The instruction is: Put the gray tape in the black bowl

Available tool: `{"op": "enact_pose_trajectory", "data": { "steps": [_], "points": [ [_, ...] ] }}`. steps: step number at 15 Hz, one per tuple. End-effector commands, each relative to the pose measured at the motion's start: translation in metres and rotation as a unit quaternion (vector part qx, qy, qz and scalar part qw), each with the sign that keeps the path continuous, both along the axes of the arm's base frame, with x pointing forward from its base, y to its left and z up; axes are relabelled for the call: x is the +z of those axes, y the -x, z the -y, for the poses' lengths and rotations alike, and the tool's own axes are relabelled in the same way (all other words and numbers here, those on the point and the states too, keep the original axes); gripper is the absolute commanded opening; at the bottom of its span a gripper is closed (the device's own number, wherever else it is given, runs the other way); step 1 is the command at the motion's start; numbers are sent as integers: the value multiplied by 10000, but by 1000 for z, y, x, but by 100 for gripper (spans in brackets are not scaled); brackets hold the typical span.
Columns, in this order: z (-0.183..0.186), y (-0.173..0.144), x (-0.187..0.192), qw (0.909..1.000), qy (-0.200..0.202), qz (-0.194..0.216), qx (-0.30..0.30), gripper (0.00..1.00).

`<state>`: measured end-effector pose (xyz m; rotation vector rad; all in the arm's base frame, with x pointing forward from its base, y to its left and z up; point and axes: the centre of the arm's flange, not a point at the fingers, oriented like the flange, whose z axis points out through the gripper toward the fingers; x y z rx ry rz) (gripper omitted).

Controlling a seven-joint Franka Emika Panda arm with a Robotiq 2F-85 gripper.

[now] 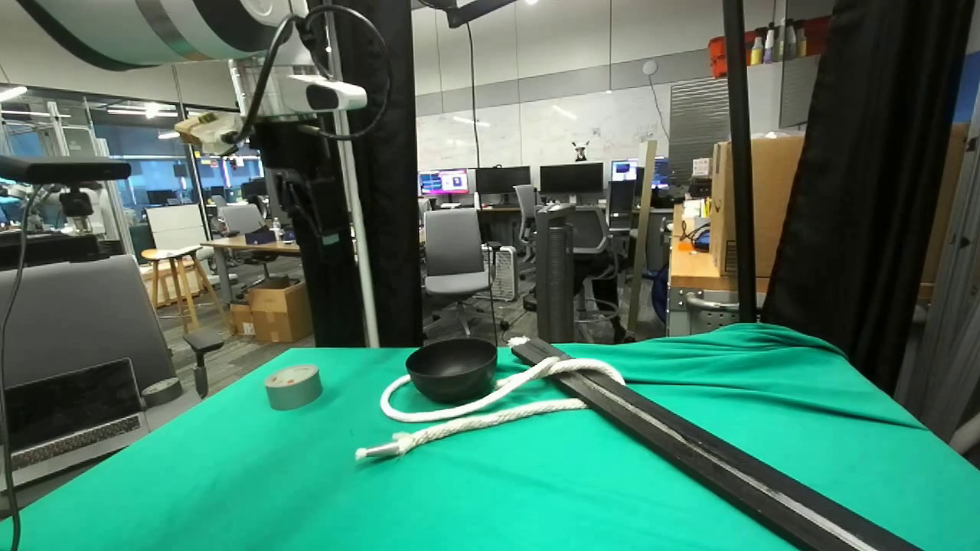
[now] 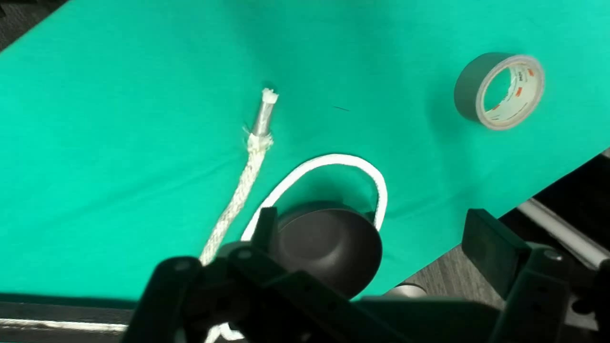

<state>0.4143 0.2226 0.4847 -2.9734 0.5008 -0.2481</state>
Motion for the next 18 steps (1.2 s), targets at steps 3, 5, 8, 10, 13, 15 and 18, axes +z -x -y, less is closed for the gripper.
{"op": "enact_pose_trajectory", "data": {
  "steps": [3,5,8,10,13,15,18],
  "points": [
    [-45,-47,-15,9996,-28,211,161,100],
    [-53,-60,-27,9997,-63,183,158,100],
    [-70,-76,-47,9999,-76,77,-12,100],
    [-87,-85,-57,9994,-176,-55,-302,100],
    [-121,-92,-66,9968,-409,-196,-661,100],
    [-144,-95,-72,9942,-526,-291,-892,100],
    [-173,-92,-82,9893,-670,-434,-1225,100]
  ]
}}
